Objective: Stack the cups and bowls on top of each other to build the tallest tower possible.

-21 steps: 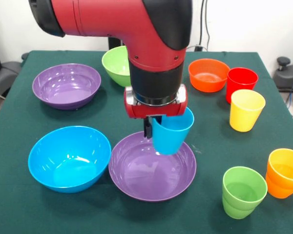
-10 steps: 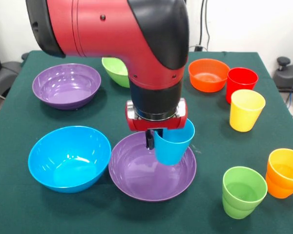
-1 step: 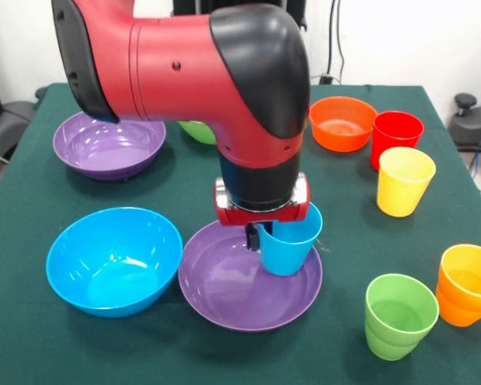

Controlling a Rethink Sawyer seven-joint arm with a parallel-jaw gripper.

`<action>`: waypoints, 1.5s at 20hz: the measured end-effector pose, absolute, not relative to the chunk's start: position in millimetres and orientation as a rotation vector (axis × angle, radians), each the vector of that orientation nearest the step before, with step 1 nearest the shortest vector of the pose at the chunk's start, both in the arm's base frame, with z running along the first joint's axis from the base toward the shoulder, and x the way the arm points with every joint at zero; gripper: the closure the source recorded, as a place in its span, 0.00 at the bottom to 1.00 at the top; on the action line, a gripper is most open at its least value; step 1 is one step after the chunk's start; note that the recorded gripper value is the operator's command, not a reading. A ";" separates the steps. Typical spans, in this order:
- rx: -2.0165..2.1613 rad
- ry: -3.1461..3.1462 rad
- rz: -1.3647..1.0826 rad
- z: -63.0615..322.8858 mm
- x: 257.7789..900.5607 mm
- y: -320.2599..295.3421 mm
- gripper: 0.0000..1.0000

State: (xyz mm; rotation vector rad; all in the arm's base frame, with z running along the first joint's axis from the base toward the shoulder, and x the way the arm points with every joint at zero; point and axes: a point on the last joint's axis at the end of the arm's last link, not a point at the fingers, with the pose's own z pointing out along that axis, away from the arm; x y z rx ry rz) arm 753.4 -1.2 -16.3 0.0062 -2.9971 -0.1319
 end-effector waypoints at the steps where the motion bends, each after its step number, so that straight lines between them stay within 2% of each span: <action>1: 0.005 -2.995 -0.137 -19.9 753.1 -0.3 1.00; 6: -0.006 -2.995 -0.160 -34.8 756.9 2.6 1.00; 30: -0.064 -3.083 -0.169 -35.0 798.2 -9.0 1.00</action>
